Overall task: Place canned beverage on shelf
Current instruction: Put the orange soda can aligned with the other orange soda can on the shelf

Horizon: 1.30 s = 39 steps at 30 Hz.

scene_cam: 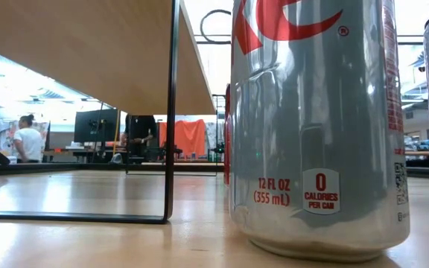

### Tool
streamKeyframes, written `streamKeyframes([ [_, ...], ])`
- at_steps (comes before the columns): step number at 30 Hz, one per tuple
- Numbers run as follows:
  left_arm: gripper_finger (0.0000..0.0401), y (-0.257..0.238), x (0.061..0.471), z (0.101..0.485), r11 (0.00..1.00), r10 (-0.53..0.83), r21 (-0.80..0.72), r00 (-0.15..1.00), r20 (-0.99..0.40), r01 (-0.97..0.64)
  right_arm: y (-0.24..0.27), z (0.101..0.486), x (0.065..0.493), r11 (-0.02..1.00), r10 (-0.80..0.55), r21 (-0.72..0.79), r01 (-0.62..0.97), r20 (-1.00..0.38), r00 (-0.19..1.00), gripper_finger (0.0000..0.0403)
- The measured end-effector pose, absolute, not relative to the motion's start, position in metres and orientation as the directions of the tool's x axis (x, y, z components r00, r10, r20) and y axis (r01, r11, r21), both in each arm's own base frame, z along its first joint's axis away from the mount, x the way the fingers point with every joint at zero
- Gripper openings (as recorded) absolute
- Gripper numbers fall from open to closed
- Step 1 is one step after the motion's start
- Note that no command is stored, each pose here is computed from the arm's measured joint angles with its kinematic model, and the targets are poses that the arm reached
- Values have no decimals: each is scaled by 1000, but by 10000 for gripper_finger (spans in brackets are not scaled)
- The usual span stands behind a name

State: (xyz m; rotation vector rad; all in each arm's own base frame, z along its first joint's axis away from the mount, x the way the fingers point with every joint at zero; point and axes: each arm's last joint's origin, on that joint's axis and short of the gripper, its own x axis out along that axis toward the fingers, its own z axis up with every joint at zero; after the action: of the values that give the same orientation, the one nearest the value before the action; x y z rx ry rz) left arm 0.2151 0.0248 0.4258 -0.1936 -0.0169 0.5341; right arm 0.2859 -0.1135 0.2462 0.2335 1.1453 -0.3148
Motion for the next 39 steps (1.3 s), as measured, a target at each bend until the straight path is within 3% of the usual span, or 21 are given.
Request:
streamKeyframes([
  [11,318,39,213,435,822,563,68,825,51,-565,-104,243,281,667,-94,165,727,-949,301,320],
  [16,318,40,213,435,824,558,79,828,56,-561,-92,242,280,762,21,198,616,-959,283,320],
  [20,318,47,212,433,875,483,3,875,36,-484,-77,241,278,826,55,167,539,-975,217,319],
  [28,318,62,209,422,920,355,-146,931,-85,-364,-53,265,290,960,-95,-28,277,-968,233,319],
  [39,318,60,200,428,875,297,-286,901,-317,-389,-86,299,299,982,-176,-133,136,-904,389,319],
])
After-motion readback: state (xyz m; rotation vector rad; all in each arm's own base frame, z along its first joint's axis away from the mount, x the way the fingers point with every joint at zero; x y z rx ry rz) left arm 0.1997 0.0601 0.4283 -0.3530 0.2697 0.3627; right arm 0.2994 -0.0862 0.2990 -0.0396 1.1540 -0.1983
